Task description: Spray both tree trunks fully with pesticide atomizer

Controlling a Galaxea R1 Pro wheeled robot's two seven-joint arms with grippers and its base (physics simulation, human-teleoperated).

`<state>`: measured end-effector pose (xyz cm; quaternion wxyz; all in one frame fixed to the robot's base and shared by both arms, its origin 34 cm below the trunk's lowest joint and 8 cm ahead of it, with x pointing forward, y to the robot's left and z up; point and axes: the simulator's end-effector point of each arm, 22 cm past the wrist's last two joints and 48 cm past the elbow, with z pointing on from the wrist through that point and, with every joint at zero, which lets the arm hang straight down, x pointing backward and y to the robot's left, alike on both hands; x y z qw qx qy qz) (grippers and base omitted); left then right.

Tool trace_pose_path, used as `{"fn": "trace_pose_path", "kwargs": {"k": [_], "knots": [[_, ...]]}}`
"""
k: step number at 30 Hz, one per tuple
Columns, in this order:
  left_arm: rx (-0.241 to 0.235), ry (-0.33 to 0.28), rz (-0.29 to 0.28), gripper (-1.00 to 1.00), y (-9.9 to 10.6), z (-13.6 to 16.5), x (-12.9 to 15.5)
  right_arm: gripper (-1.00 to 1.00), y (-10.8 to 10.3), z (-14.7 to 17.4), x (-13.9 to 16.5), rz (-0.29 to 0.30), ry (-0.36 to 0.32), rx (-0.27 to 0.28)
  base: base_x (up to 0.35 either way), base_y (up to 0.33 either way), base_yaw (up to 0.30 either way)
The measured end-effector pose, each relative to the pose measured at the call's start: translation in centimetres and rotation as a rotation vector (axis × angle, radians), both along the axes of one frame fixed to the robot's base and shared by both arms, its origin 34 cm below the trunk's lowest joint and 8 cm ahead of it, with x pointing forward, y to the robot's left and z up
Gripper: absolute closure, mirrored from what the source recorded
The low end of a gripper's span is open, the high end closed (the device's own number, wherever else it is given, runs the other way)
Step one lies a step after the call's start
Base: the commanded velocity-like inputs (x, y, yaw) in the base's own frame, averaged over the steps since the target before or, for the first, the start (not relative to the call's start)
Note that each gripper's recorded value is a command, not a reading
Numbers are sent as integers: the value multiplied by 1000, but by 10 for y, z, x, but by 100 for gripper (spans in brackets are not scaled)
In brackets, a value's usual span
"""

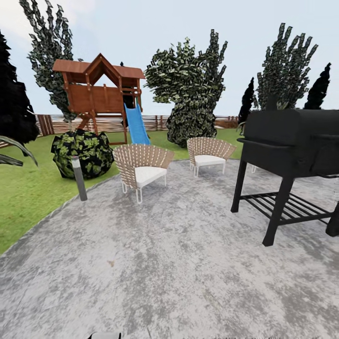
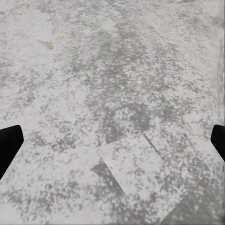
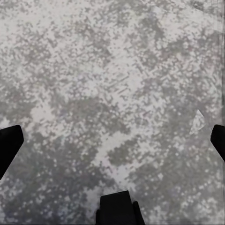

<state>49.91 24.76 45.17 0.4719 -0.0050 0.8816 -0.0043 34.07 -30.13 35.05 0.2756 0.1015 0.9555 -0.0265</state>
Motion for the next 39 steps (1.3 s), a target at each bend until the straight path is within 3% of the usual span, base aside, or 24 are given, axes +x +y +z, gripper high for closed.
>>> {"fn": "trace_pose_path", "kwargs": {"k": [15,39], "knots": [[0,-8,0,-100,0,-28,-4,-100,0,-30,-3,0,-8,0,0,0,-165],[0,-21,0,-100,0,-75,-12,-100,0,-79,-10,0,-21,0,0,0,-254]]}}
